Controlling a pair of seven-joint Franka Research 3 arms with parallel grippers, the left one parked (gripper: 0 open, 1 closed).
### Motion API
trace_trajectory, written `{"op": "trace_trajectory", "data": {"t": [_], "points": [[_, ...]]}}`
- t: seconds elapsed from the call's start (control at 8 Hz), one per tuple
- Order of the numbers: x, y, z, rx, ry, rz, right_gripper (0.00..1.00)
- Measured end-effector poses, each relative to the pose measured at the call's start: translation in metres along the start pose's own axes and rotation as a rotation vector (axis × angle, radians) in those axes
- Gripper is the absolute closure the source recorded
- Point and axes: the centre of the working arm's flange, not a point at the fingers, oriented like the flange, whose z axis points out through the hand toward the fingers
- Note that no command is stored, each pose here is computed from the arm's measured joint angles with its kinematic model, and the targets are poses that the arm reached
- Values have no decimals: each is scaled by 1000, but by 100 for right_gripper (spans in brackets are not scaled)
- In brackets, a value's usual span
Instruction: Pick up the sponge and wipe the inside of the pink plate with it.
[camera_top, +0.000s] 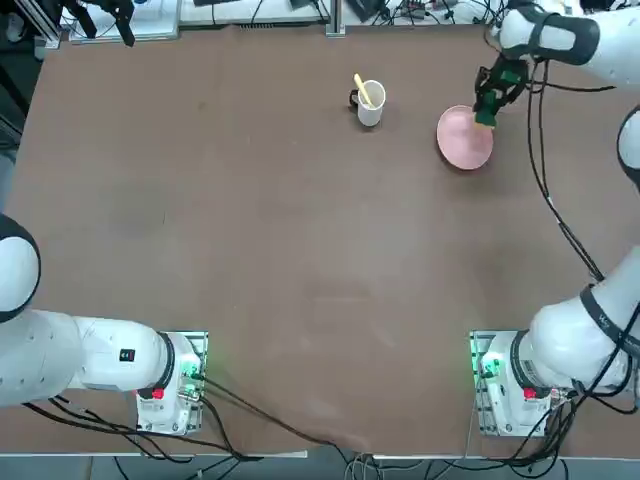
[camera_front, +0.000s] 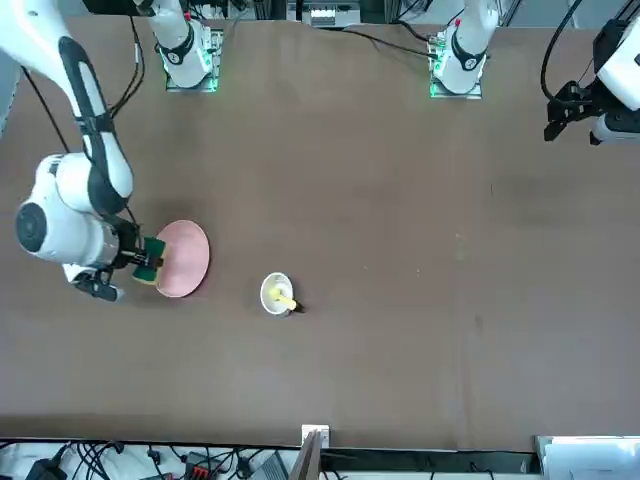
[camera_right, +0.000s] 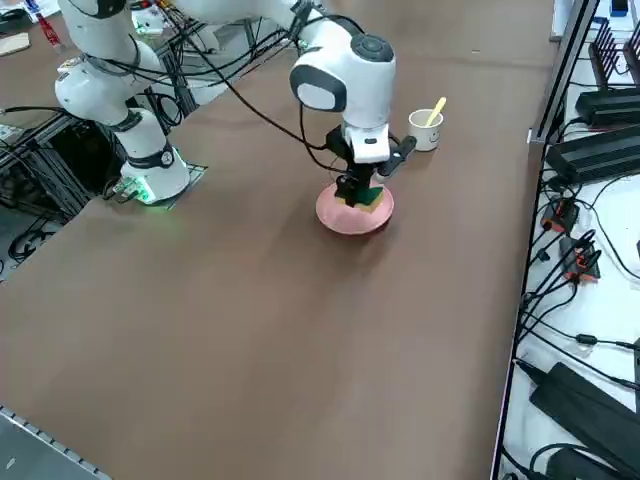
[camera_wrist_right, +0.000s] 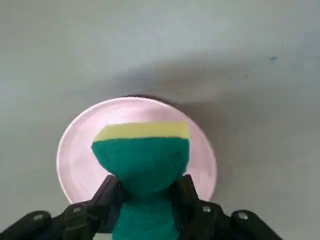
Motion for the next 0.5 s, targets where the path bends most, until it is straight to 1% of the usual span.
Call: {"op": "trace_trajectory", "data": {"t": [0.25, 0.5], "points": [[-5, -18, 16, -4, -14, 21, 44], [-6, -19, 23, -1, -11, 25, 44]]}}
